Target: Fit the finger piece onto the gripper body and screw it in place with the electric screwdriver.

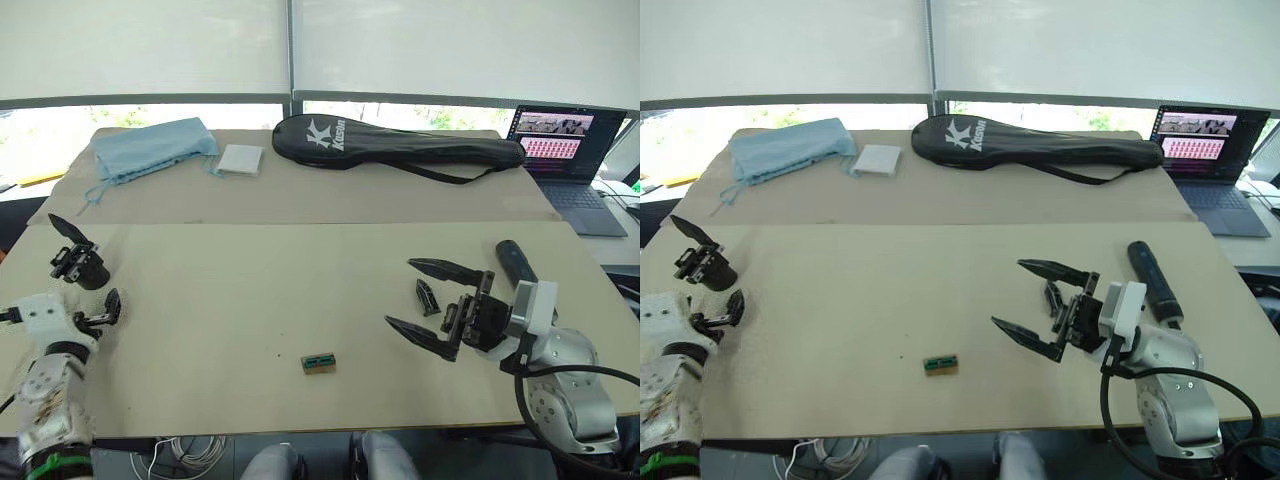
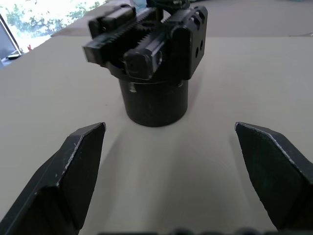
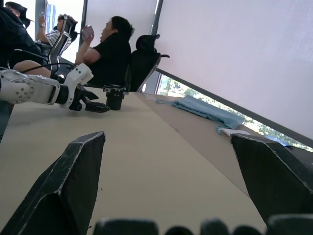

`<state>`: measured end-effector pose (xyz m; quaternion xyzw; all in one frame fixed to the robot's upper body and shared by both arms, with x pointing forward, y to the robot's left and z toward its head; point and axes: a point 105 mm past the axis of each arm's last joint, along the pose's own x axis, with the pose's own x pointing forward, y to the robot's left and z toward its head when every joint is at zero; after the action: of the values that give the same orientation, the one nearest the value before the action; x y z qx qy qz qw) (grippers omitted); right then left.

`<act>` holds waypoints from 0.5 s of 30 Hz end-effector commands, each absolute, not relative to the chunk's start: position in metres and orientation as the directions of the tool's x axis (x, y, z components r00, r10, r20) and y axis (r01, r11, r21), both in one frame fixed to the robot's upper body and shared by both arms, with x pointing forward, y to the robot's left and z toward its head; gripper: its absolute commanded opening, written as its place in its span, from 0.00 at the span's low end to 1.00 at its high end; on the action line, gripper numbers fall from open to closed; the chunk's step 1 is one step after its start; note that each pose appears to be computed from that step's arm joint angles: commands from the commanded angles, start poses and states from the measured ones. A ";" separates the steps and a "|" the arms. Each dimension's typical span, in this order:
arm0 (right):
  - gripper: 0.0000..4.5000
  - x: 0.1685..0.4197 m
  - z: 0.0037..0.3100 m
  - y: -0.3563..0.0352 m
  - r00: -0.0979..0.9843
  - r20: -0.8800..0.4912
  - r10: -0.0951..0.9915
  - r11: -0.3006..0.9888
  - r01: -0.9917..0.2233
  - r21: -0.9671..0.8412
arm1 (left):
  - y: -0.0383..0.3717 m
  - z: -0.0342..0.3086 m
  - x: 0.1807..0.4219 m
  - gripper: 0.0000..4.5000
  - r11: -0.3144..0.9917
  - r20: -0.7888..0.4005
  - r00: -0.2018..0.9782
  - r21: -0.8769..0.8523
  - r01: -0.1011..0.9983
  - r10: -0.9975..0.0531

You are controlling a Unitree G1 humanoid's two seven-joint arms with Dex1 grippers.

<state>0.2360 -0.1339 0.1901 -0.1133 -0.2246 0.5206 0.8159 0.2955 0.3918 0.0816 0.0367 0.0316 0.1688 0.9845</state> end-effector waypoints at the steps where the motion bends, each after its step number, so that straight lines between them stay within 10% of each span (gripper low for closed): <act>1: 0.99 0.231 0.194 -0.140 0.361 0.268 0.893 0.447 -0.775 -0.447 | 0.402 0.092 0.303 1.00 0.920 -0.017 0.925 0.120 -0.374 0.379; 15: 0.99 0.224 0.180 -0.147 0.392 0.260 0.882 0.470 -0.772 -0.428 | 0.411 0.097 0.335 1.00 0.898 0.002 0.909 0.152 -0.413 0.417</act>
<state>0.2277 -0.1443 0.1712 -0.1070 -0.2049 0.5106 0.8282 0.3331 0.4061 0.0863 0.0551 0.0285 0.2125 0.9752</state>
